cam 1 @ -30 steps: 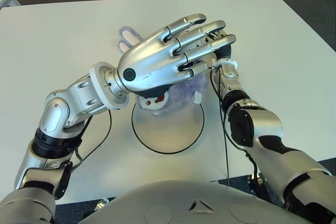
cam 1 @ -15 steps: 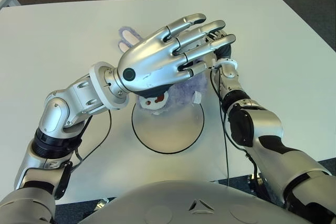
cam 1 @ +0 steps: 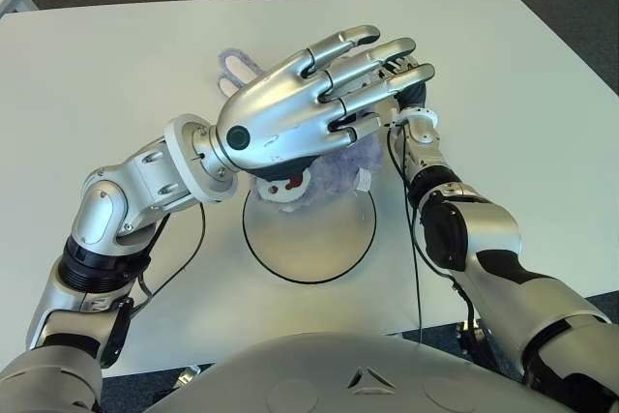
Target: Put the doll into the plate.
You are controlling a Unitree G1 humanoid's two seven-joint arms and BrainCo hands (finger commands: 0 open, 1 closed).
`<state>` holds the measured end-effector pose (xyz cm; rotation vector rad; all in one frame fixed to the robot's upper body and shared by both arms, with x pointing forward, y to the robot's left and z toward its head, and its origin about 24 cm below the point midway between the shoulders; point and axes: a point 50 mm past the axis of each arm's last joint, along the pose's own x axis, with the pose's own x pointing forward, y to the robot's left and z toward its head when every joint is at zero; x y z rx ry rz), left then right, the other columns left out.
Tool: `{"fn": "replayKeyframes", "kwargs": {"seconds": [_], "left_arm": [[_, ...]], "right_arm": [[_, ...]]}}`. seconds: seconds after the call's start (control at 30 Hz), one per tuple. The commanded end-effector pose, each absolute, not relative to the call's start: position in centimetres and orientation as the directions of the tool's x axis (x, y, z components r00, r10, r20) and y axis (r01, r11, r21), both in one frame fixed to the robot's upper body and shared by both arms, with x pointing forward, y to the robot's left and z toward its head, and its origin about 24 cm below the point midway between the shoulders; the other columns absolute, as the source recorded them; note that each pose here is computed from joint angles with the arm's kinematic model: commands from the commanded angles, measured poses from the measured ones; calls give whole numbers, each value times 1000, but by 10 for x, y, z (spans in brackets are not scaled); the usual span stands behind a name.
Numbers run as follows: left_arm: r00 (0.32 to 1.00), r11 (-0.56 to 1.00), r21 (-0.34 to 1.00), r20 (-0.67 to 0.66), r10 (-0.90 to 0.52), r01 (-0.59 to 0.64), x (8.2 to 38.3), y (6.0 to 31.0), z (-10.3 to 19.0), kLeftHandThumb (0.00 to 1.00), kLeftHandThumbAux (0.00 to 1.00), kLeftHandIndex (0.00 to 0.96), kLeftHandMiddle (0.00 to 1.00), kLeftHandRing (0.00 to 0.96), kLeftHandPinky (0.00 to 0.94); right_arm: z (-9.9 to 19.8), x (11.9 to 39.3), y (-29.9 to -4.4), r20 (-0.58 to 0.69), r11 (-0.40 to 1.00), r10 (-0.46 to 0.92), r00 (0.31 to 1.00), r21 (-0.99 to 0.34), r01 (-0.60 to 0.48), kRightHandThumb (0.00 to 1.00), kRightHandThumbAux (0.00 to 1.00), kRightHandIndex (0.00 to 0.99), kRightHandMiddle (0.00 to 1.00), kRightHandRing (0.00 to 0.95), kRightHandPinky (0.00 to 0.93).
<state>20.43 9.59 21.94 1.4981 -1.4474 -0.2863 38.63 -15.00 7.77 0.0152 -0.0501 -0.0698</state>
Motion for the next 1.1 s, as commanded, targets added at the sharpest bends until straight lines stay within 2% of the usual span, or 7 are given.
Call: {"fn": "replayKeyframes", "kwargs": {"seconds": [0.03, 0.27, 0.3, 0.33, 0.4, 0.73, 1.1], "left_arm": [[269, 196, 767, 434, -860, -611, 204, 95, 219, 714, 703, 420, 55, 5, 75], [268, 196, 766, 434, -860, -612, 204, 94, 220, 714, 703, 420, 55, 5, 75], [335, 376, 739, 616, -713, -559, 221, 127, 229, 714, 703, 420, 55, 5, 75], [385, 506, 668, 737, -556, -546, 232, 157, 232, 414, 526, 160, 85, 55, 92], [441, 632, 575, 814, -378, -519, 239, 190, 231, 352, 471, 84, 102, 79, 94], [432, 675, 662, 739, -517, -325, 238, 160, 221, 300, 440, 41, 116, 121, 156], [444, 457, 742, 665, -601, -491, 239, 168, 227, 128, 436, 0, 86, 113, 155]], "right_arm": [[71, 383, -153, 34, 997, -78, 996, 23, 78, 528, 852, 234, 214, 183, 188], [72, 384, -154, 36, 997, -79, 996, 24, 78, 528, 852, 234, 214, 183, 188], [69, 383, -157, 22, 996, -83, 996, 23, 82, 528, 852, 234, 214, 183, 188], [68, 382, -159, 12, 996, -86, 996, 23, 86, 516, 859, 248, 216, 185, 199], [65, 381, -162, 1, 996, -89, 996, 23, 89, 511, 860, 254, 218, 188, 207], [65, 381, -162, -3, 996, -89, 996, 25, 89, 520, 858, 253, 222, 191, 206], [64, 380, -162, -4, 994, -102, 995, 45, 102, 529, 853, 253, 227, 199, 215]]}}
